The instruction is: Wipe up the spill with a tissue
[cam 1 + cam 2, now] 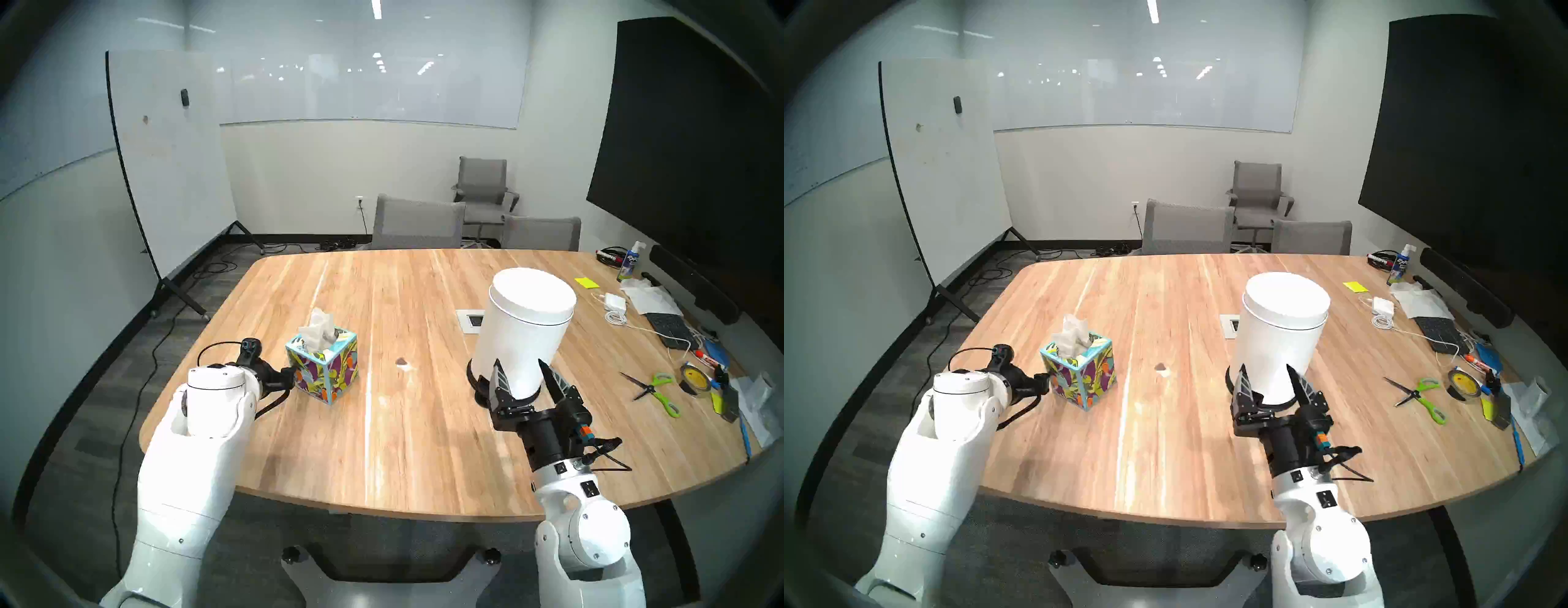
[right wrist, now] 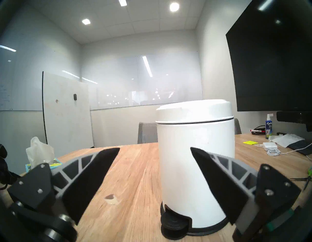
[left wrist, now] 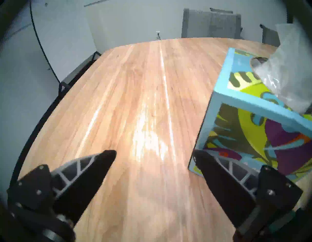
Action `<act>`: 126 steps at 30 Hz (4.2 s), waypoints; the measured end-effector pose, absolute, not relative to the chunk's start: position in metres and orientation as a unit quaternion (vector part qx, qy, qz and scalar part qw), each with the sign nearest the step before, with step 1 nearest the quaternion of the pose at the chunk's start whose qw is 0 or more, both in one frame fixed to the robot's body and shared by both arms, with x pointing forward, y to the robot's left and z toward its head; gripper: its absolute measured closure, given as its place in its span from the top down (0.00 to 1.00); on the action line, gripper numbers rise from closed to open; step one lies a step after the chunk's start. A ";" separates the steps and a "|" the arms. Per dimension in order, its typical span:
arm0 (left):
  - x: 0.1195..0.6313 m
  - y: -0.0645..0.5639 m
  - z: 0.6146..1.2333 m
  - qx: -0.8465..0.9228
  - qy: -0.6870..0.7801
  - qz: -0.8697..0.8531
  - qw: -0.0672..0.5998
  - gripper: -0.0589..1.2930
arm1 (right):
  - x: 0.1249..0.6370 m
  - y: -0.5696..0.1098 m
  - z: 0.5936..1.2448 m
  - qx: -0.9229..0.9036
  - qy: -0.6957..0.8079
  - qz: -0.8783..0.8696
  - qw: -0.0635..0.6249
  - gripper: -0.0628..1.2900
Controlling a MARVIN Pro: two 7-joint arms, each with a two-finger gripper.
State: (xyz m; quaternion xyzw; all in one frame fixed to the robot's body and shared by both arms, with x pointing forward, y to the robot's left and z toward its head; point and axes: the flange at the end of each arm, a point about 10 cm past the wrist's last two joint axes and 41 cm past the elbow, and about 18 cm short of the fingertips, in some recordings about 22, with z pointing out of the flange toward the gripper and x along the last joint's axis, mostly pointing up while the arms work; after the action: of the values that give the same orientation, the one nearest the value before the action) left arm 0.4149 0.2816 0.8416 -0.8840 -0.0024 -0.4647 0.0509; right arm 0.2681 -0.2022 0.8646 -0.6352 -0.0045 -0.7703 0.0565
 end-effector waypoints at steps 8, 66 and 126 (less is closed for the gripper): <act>0.424 0.295 0.866 -0.869 -0.028 -0.492 0.057 0.95 | 0.268 -0.202 0.865 -0.635 -0.004 -0.770 0.057 0.95; 0.275 0.204 0.942 -0.799 0.268 -0.521 -0.136 0.95 | 0.268 -0.202 0.861 -0.638 -0.004 -0.768 0.057 0.95; 0.295 0.153 0.805 -0.768 0.259 -0.581 -0.074 0.95 | 0.268 -0.202 0.863 -0.637 -0.004 -0.769 0.057 0.95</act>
State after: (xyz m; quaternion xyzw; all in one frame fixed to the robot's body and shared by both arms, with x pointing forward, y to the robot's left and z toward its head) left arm 0.2947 0.1527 0.8054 -0.7684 0.2589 -0.5805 -0.0737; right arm 0.2683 -0.2021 0.8627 -0.6368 -0.0039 -0.7689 0.0568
